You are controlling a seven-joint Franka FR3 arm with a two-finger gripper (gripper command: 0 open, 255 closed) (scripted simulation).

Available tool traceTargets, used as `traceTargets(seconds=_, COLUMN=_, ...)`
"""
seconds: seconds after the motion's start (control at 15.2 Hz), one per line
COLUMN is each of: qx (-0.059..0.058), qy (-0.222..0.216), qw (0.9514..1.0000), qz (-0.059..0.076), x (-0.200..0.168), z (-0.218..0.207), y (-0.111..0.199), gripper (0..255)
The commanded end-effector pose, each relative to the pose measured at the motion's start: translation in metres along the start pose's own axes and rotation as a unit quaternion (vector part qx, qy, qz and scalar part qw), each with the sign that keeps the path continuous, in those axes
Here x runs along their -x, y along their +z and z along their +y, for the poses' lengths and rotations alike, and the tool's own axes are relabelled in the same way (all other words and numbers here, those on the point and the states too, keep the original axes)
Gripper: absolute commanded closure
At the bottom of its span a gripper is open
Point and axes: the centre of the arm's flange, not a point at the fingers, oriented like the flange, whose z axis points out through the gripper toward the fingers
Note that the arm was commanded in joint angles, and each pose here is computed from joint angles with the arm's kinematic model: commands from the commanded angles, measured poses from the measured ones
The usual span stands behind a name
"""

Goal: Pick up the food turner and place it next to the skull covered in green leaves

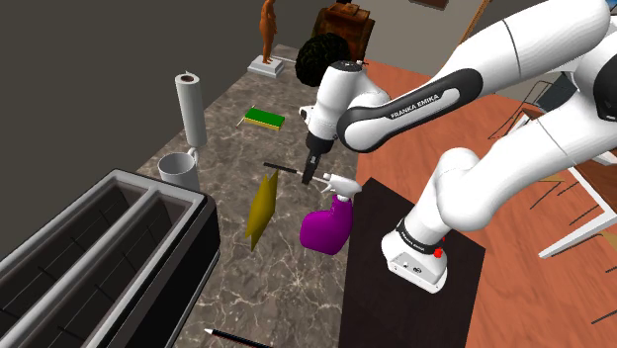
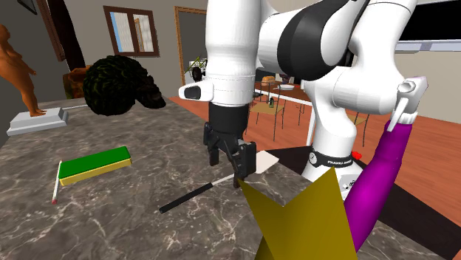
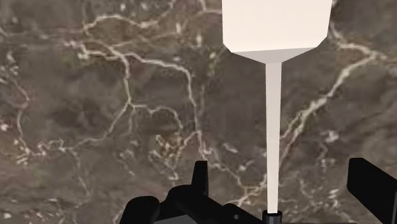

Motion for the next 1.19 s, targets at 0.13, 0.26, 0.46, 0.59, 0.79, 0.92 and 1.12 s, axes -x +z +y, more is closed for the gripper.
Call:
traceTargets(seconds=0.13, qx=0.000, qy=0.000, qw=1.0000, qz=0.000, x=0.000, z=0.000, y=0.000, gripper=0)
traceTargets(seconds=0.26, qx=0.000, qy=0.000, qw=1.0000, qz=0.000, x=0.000, z=0.000, y=0.000, gripper=255)
traceTargets(seconds=0.46, qx=0.000, qy=0.000, qw=1.0000, qz=0.000, x=0.000, z=0.000, y=0.000, gripper=255)
traceTargets(seconds=0.59, qx=0.000, qy=0.000, qw=1.0000, qz=0.000, x=0.000, z=0.000, y=0.000, gripper=255)
traceTargets(seconds=0.79, qx=0.000, qy=0.000, qw=1.0000, qz=0.000, x=0.000, z=0.000, y=0.000, gripper=255)
traceTargets(seconds=0.92, qx=0.000, qy=0.000, qw=1.0000, qz=0.000, x=-0.001, z=0.000, y=-0.010, gripper=255)
traceTargets(seconds=1.12, qx=0.000, qy=0.000, qw=1.0000, qz=0.000, x=-0.002, z=0.000, y=-0.026, gripper=255)
